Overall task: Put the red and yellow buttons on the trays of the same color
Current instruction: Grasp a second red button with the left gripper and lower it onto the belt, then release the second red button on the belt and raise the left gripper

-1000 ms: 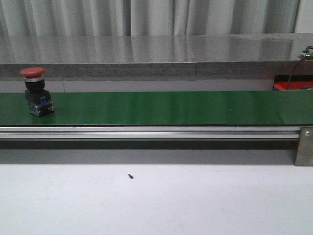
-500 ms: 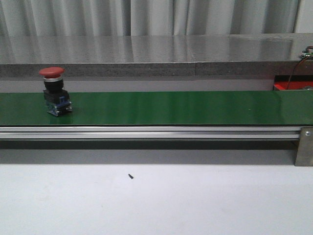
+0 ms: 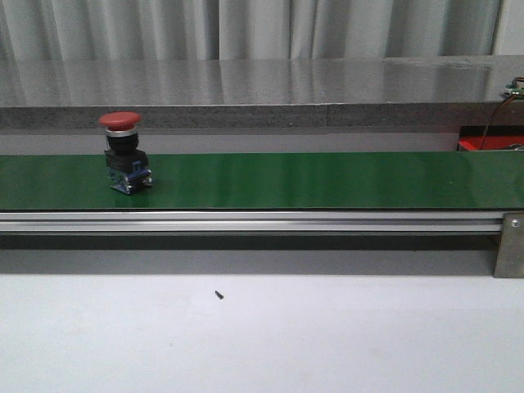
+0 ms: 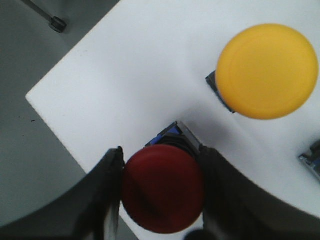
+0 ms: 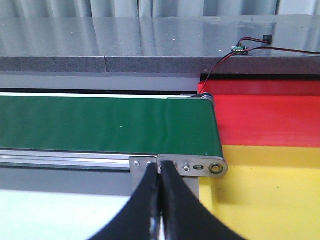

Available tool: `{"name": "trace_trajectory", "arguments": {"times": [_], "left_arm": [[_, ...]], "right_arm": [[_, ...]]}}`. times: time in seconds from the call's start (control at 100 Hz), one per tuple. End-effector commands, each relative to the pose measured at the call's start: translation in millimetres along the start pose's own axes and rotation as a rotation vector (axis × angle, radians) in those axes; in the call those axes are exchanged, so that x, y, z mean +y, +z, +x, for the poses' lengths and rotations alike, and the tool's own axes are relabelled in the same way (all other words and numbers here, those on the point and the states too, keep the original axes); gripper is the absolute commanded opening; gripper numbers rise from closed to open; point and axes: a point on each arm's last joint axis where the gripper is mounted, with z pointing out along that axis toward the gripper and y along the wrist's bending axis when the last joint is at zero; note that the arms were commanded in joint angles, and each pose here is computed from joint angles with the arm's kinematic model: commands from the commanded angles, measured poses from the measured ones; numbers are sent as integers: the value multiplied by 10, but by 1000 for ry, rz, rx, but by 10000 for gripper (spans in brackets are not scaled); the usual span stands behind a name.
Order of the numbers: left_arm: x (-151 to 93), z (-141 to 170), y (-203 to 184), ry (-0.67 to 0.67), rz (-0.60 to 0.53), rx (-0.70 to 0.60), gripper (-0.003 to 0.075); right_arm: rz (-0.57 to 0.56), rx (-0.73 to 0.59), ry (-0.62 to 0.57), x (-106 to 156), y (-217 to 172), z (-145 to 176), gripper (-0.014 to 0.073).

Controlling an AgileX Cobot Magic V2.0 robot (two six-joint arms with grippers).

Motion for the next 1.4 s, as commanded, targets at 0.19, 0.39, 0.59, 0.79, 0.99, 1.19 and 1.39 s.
{"name": "trace_trajectory", "arguments": {"times": [0.19,0.39,0.59,0.79,0.99,1.19,1.39], "left_arm": [[-19,4,-1113,16,99,-286,11],[-406,119,-1559,183,193,-393,11],[-911,171,-1733,360,281,-430,11],[-1322,156,-1722,469,317,-418,11],[-1669,190,-1551,541,366,-353,11],[-1862,248,-1354,568,406,-269,13],[-1881,271,-1277,573,397,-223,102]], "right_arm": [[-12,-117,-13,15,-29,-145,-66],[-12,-117,-13,15,-29,-145,-66],[-12,-117,-13,15,-29,-145,-66],[-12,-117,-13,15,-29,-145,-66],[-12,-117,-13,15,-29,-145,-66],[-12,-117,-13,15,-29,-145,-66],[-12,-117,-13,15,-29,-145,-66]]}}
